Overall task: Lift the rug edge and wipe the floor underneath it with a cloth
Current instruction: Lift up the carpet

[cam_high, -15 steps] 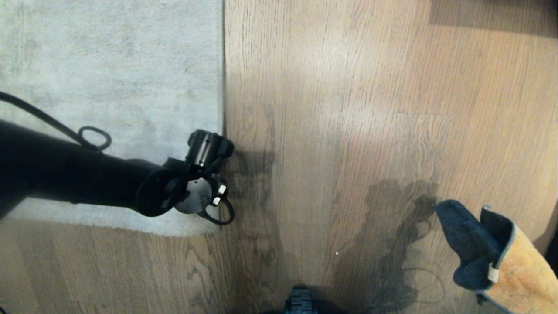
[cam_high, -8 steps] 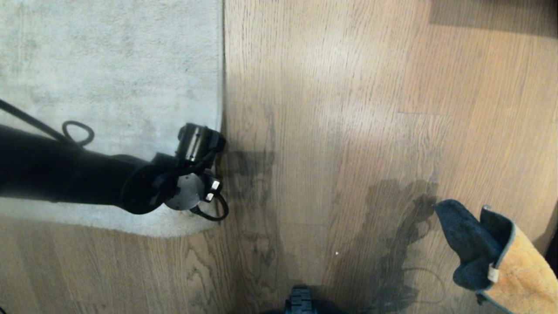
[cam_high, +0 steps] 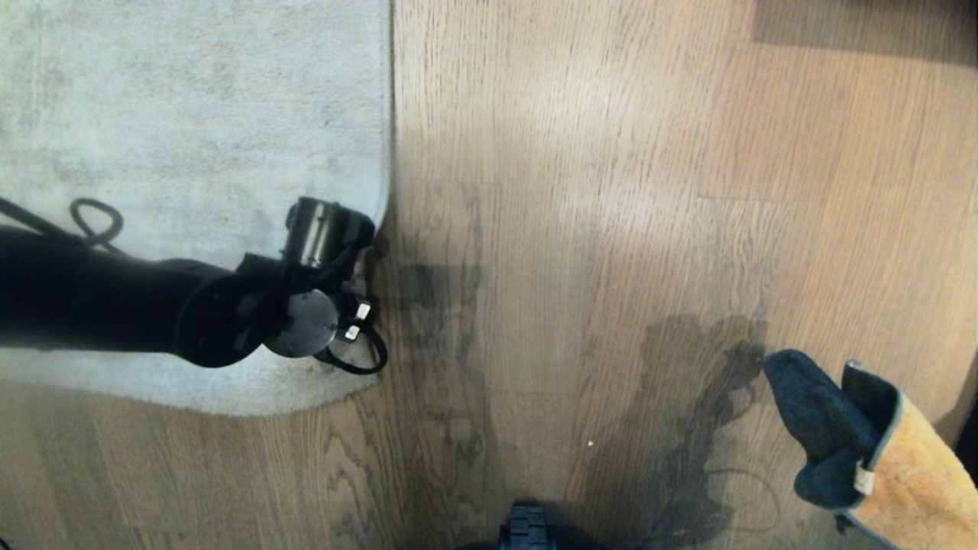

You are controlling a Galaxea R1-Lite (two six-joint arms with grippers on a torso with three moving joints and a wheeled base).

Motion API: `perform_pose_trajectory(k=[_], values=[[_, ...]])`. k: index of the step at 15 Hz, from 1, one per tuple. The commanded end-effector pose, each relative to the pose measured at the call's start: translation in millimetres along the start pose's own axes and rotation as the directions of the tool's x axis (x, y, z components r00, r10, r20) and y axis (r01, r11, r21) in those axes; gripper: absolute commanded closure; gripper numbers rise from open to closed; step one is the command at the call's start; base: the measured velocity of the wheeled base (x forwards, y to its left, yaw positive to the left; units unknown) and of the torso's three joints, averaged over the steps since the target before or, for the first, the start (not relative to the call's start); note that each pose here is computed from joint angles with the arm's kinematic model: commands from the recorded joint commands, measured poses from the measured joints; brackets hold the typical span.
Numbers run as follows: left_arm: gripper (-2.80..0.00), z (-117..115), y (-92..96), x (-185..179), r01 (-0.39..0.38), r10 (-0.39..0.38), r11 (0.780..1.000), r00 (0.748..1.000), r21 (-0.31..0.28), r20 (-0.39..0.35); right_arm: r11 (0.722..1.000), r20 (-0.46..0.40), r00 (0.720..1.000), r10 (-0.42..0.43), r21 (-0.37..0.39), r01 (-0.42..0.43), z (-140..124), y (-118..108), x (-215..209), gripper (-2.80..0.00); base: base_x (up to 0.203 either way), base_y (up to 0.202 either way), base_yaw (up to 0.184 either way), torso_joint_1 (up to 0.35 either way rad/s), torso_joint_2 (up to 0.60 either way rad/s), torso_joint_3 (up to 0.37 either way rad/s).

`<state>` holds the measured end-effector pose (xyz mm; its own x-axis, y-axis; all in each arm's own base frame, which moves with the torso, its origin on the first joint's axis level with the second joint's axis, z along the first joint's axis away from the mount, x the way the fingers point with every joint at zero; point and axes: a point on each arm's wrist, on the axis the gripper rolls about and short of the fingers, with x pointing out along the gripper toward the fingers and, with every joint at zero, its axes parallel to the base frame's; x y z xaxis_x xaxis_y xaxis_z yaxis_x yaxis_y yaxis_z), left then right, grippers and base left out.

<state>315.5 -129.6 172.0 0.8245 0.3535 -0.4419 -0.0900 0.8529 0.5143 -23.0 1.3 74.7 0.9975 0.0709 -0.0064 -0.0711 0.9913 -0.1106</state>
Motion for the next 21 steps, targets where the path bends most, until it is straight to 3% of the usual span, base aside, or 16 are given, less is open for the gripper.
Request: perform_pose_trajectory(k=[1, 21], values=[[-2.80, 2.8, 6.4, -3.8, -0.011, 0.011, 1.000, 1.000, -0.017, 0.014, 1.000, -0.001, 1.000, 0.001, -0.001, -0.001, 0.0, 0.0, 0.1, 0.00, 0.000, 0.000, 0.000, 0.000, 0.00, 0.000], [-2.80, 46.8, 32.7, -11.0, -0.052, 0.066, 0.993, 0.989, -0.102, 0.134, 1.000, -0.001, 1.000, 0.001, -0.001, -0.001, 0.0, 0.0, 0.1, 0.00, 0.000, 0.000, 0.000, 0.000, 0.00, 0.000]])
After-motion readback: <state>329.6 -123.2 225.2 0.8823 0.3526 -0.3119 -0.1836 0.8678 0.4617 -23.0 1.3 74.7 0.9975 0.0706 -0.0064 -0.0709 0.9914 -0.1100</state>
